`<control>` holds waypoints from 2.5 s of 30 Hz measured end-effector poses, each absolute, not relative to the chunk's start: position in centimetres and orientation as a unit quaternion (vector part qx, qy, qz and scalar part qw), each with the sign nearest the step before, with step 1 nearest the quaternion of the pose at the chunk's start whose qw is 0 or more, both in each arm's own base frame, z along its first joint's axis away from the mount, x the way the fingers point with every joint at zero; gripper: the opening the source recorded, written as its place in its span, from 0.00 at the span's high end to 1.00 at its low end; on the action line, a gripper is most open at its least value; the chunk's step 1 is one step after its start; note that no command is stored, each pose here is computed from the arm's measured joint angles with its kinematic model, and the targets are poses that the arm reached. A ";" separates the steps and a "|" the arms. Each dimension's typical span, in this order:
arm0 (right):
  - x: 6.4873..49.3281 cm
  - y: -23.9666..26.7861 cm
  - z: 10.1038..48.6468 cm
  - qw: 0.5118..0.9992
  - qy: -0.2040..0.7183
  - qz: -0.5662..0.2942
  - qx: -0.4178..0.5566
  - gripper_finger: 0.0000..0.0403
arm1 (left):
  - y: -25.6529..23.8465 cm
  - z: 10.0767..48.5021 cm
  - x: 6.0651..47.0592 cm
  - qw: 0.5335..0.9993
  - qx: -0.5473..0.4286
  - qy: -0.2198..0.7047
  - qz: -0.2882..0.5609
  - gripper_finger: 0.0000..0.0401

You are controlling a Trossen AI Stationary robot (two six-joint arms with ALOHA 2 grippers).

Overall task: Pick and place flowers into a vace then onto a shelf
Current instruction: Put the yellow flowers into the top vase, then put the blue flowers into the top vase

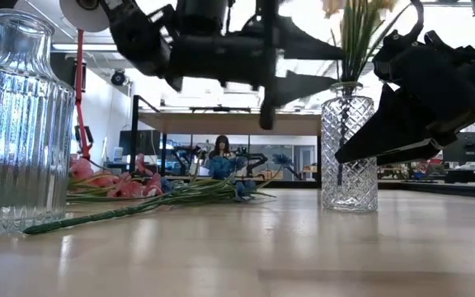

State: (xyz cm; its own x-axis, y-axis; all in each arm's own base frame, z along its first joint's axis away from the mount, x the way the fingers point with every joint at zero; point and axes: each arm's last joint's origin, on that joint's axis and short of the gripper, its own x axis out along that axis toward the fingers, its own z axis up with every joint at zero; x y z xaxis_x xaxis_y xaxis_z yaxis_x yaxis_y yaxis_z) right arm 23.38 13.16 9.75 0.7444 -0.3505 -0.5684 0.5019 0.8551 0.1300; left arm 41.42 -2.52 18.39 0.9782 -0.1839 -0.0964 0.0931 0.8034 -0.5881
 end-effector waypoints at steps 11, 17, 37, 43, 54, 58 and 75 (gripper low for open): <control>23.4 13.2 9.7 0.923 0.273 -0.231 0.138 0.35 | -1.6 18.9 35.9 0.902 -0.318 0.287 0.046 0.31; 23.4 13.1 9.7 0.923 0.273 -0.232 0.138 0.35 | -2.3 20.8 33.8 0.839 -0.379 0.361 0.150 0.33; 23.6 12.7 9.7 0.921 0.275 -0.238 0.139 0.34 | -8.2 15.5 34.2 0.713 -0.415 0.510 0.243 0.29; 23.5 12.7 9.7 0.920 0.275 -0.241 0.137 0.34 | -8.0 14.1 34.9 0.709 -0.405 0.511 0.267 0.34; 23.5 12.7 9.6 0.920 0.278 -0.242 0.135 0.34 | -6.3 13.8 34.8 0.736 -0.351 0.455 0.358 0.68; 23.4 12.7 9.6 0.920 0.281 -0.242 0.128 0.34 | -5.1 13.8 34.9 0.735 -0.346 0.454 0.366 0.84; 21.8 12.7 8.6 0.899 0.334 -0.259 0.113 0.38 | -4.2 23.1 41.2 0.861 -0.312 0.276 0.292 0.91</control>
State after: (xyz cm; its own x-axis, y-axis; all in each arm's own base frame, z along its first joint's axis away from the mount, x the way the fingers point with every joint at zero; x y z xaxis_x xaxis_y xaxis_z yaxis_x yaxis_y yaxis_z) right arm 21.81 12.69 8.58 0.6428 -0.3905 -0.6590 0.5412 0.8403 0.0300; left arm 41.17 -4.24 23.07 0.6775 0.3295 -0.6576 -0.6744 0.6350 -0.3767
